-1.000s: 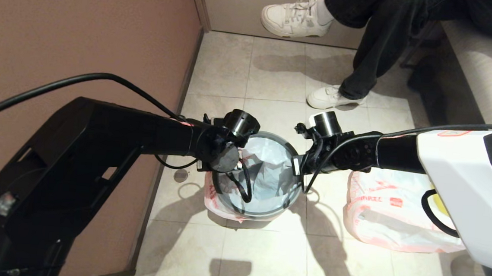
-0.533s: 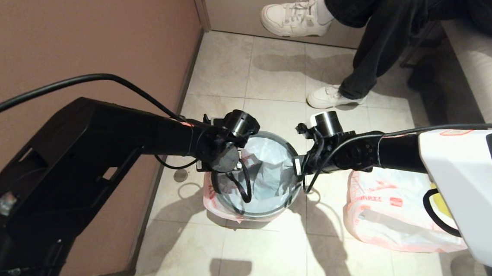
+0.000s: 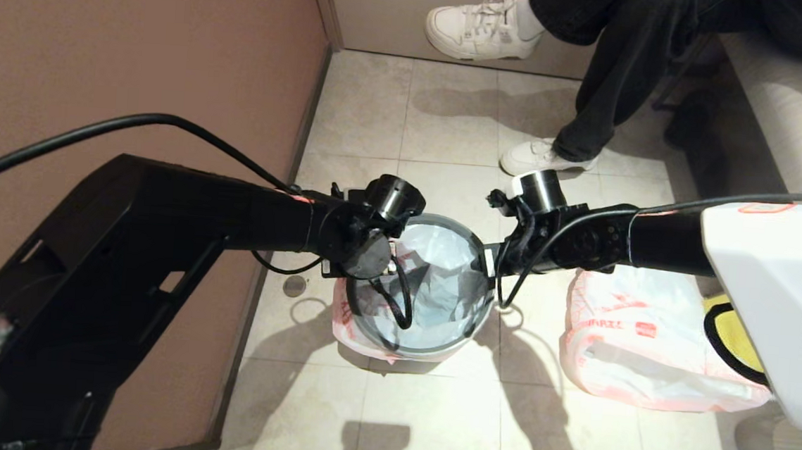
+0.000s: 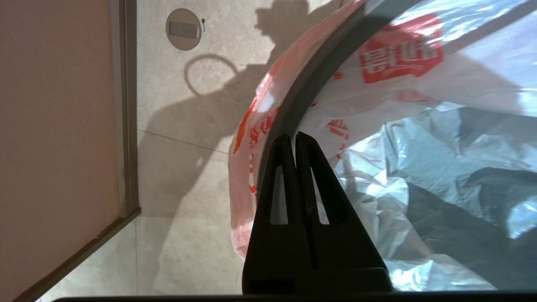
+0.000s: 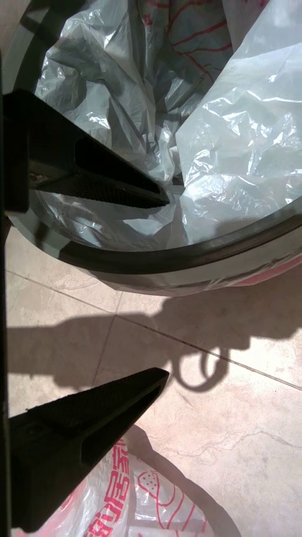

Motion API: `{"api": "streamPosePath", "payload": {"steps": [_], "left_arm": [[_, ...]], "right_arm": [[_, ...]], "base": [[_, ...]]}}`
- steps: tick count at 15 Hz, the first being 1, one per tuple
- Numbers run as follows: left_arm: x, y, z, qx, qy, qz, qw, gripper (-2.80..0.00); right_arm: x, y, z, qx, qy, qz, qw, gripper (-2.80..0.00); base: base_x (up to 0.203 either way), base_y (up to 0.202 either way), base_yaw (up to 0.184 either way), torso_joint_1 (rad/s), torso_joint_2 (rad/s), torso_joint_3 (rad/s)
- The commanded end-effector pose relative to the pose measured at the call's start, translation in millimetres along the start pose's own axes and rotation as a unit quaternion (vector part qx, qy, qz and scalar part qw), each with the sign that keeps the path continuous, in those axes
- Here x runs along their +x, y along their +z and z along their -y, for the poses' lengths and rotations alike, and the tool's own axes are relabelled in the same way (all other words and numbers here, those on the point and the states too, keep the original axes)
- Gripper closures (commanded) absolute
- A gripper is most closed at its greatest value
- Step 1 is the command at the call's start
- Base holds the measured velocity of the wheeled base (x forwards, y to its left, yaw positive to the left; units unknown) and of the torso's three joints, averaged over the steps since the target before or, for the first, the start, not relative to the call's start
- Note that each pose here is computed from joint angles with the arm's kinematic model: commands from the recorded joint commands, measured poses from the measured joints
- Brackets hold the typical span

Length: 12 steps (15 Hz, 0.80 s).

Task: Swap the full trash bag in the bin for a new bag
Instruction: Place the trash can ring on the trash can

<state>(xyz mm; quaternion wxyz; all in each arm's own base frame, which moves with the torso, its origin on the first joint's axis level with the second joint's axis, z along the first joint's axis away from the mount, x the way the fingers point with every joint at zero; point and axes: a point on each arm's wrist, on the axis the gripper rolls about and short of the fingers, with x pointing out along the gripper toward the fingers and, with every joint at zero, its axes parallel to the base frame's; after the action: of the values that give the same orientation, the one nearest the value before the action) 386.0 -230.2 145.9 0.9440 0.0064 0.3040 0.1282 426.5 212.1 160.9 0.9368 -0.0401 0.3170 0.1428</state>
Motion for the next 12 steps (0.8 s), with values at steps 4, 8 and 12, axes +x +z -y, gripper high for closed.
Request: {"api": "streamPosePath", "payload": {"steps": [4, 8, 12], "left_arm": [[-21, 12, -2.2, -0.023, -0.015, 0.019, 0.9994, 0.0], [-28, 13, 1.0, -0.031, -0.024, 0.024, 0.9989, 0.0], [-23, 13, -1.0, -0.029, -0.017, 0.02, 0.9992, 0.0]], "right_arm": [[-11, 6, 1, 0.003, 0.001, 0.01, 1.0, -2.8], [-19, 4, 8, 0.008, -0.004, 0.004, 1.0, 0.0], [-21, 5, 8, 0.01, -0.003, 0.006, 1.0, 0.0]], "base": [[0.0, 0.0, 0.0, 0.0, 0.0, 0.0], [0.0, 0.0, 0.0, 0.0, 0.0, 0.0], [0.0, 0.0, 0.0, 0.0, 0.0, 0.0]]}}
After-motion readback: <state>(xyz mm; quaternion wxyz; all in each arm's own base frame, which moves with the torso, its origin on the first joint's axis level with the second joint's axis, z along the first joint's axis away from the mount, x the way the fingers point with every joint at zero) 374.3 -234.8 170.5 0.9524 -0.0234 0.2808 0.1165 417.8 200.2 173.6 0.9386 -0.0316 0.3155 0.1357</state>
